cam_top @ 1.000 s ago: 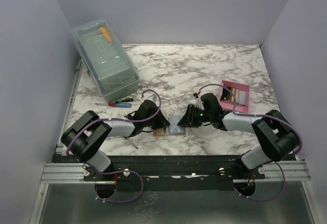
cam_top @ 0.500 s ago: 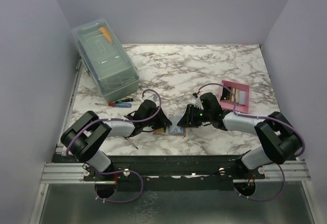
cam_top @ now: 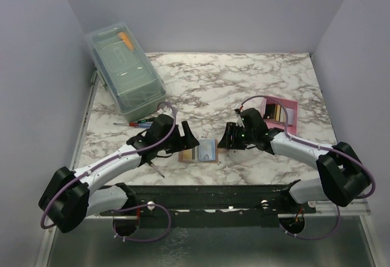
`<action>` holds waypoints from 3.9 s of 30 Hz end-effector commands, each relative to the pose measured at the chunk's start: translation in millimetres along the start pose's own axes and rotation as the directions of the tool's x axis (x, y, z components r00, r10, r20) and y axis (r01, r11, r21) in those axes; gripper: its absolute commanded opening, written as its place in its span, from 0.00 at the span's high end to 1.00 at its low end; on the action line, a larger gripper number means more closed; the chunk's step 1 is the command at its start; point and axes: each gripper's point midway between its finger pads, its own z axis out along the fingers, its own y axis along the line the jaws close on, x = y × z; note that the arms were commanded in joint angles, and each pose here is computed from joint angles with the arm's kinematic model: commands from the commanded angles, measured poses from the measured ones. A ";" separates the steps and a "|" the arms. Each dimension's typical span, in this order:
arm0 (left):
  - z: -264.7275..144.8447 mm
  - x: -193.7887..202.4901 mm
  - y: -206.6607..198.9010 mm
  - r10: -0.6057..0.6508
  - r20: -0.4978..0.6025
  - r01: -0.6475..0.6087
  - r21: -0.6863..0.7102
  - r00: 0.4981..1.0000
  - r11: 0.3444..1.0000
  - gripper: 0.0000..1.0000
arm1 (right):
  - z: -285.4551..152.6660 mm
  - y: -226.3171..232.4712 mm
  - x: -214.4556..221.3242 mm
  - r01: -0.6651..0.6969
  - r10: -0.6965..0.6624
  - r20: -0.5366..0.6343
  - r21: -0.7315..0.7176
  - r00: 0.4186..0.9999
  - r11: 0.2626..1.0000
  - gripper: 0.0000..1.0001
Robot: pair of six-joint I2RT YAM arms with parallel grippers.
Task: Put the credit cards into the card holder
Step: Insert the credit card into the card holder, then close the card holder at the center of the board.
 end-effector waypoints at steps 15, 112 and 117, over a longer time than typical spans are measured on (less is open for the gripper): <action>23.7 14.6 54.1 -0.190 -0.088 0.191 0.002 0.978 0.982 0.08 | 1.5 -11.7 -3.9 0.001 -0.002 0.012 0.080 1.000 0.997 0.40; 50.7 25.6 -73.8 -0.059 -0.111 0.091 0.309 0.992 0.947 0.18 | -34.9 -36.8 -13.5 -0.086 0.072 0.087 0.169 0.994 0.982 0.46; 50.0 17.3 -79.1 -0.044 -0.091 0.069 0.298 0.995 0.952 0.18 | -36.8 -41.6 -20.3 -0.084 0.069 0.097 0.171 0.993 0.982 0.45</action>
